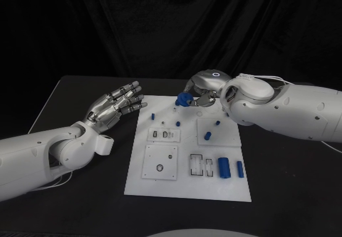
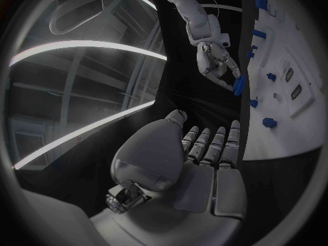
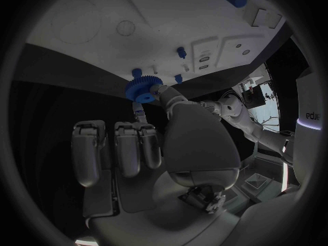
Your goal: Assemble the parts on the task board
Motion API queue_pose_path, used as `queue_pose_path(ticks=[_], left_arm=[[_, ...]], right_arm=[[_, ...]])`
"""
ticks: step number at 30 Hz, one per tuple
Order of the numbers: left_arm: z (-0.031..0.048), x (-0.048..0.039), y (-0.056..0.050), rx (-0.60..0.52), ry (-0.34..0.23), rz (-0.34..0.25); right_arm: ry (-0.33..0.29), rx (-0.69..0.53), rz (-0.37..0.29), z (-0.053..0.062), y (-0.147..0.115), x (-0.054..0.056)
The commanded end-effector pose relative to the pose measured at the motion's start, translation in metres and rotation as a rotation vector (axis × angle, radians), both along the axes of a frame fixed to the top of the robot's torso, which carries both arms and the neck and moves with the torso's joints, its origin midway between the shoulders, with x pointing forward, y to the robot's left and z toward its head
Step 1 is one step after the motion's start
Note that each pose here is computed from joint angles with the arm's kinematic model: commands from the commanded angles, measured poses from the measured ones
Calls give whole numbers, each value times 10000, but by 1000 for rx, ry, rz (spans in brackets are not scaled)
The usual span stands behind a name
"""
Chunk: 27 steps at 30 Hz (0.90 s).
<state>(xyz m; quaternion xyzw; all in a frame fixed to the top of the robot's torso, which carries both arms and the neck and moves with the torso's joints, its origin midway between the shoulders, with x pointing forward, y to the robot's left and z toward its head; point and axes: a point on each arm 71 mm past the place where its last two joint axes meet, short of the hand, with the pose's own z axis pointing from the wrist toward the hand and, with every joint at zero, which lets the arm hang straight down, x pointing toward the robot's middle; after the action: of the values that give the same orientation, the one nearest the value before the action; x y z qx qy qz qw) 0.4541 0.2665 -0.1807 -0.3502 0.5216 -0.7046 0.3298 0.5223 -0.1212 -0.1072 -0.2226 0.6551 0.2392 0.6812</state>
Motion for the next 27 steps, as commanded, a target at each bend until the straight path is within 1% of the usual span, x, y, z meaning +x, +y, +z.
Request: queue_pose_path(ticks=[1, 5, 10, 18, 27], left_arm=[[108, -32, 31, -95, -135, 14], [108, -33, 46, -92, -135, 19], [108, -34, 34, -93, -134, 16], [108, -34, 26, -94, -134, 14], [111, -49, 17, -96, -131, 9]], right_arm=[[16, -17, 21, -69, 61, 1], [33, -28, 34, -150, 163, 13], [41, -48, 43, -237, 244, 25], [40, -59, 46, -282, 281, 29], [62, -84, 28, -311, 280, 41]])
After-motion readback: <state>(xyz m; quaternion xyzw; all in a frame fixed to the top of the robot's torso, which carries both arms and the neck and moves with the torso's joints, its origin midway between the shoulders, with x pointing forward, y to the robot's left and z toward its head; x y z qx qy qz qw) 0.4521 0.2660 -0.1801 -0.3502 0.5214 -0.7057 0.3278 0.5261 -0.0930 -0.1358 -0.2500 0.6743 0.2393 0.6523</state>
